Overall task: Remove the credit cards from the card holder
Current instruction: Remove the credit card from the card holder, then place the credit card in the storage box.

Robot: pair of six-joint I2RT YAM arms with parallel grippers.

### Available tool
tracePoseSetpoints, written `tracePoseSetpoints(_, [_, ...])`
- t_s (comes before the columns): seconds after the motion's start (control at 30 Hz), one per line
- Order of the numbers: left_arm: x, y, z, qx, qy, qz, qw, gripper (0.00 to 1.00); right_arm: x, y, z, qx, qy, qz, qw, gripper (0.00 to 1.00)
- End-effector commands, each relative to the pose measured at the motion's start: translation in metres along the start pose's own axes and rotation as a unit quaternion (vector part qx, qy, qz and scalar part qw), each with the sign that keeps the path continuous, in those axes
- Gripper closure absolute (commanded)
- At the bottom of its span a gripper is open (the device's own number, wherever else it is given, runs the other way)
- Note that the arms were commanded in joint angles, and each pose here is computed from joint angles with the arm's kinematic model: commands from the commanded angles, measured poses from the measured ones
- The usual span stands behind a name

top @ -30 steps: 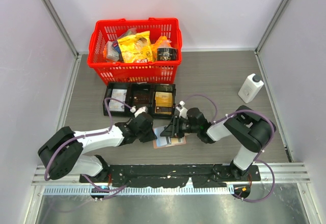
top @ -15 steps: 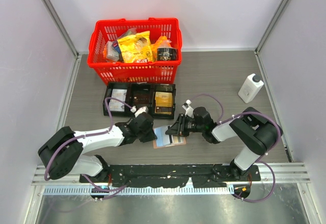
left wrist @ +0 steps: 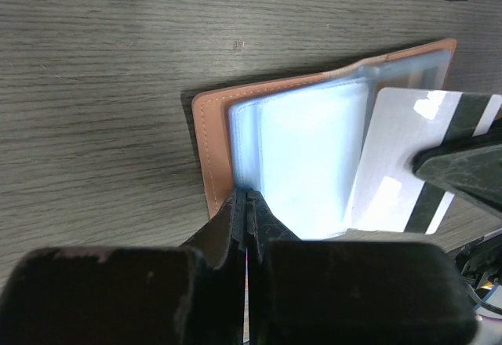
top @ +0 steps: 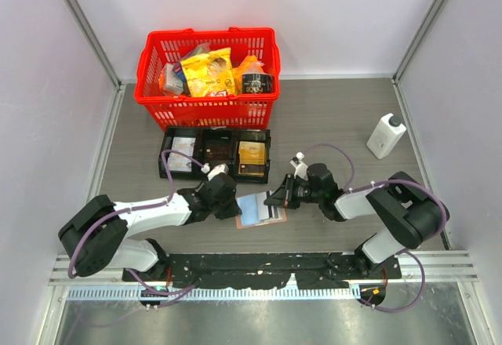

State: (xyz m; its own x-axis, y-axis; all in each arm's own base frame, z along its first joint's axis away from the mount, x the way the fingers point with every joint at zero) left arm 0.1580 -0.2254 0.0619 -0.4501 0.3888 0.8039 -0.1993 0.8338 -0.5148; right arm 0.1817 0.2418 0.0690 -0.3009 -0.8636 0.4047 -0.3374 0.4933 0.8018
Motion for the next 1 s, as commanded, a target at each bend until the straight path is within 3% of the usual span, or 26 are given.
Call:
tracePoseSetpoints(0.0, [0.002, 0.017, 0.001, -0.019, -0.006, -0.033, 0.999, 1.0, 0.013, -0.007, -0.006, 0.023, -0.009, 0.021, 0.999, 0.96])
tracePoseSetpoints(0.17, [0.012, 0.007, -0.007, -0.03, -0.026, -0.007, 0.999, 0.95, 0.026, -0.01, -0.012, 0.023, -0.024, 0.055, 0.998, 0.99])
tracePoseSetpoints(0.33, [0.039, -0.015, -0.025, -0.075, -0.077, 0.039, 0.993, 0.69, 0.042, 0.0, -0.021, 0.001, -0.033, 0.105, 0.994, 0.99])
tracePoseSetpoints(0.5, [0.08, -0.045, -0.042, -0.156, -0.143, 0.089, 0.973, 0.48, 0.064, 0.021, -0.038, -0.028, -0.058, 0.148, 0.987, 0.99])
tracePoseSetpoints(0.67, [0.113, -0.073, -0.042, -0.27, -0.201, 0.125, 0.933, 0.28, 0.082, 0.043, -0.049, -0.077, -0.089, 0.162, 0.98, 0.99])
tracePoseSetpoints(0.9, [0.129, -0.108, -0.02, -0.413, -0.263, 0.185, 0.852, 0.23, 0.094, 0.064, -0.056, -0.11, -0.097, 0.184, 0.972, 0.99])
tracePoseSetpoints(0.97, [0.129, -0.117, -0.014, -0.454, -0.284, 0.2, 0.82, 0.22, 0.094, 0.071, -0.057, -0.117, -0.102, 0.175, 0.972, 0.99])
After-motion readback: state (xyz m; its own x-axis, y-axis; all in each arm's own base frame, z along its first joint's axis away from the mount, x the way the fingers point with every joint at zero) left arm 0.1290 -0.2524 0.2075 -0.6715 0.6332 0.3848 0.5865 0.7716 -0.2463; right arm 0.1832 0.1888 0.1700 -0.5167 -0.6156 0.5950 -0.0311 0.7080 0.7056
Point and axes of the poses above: each gripper's point midway between its finger pads, its own x axis back along the fingers, its own y axis along the line the jaws close on, z = x × y, the point moved 5 cm from there along x, back along the fingers, and after that the axes turned 9 degrees about x, right-handed, at the moved point
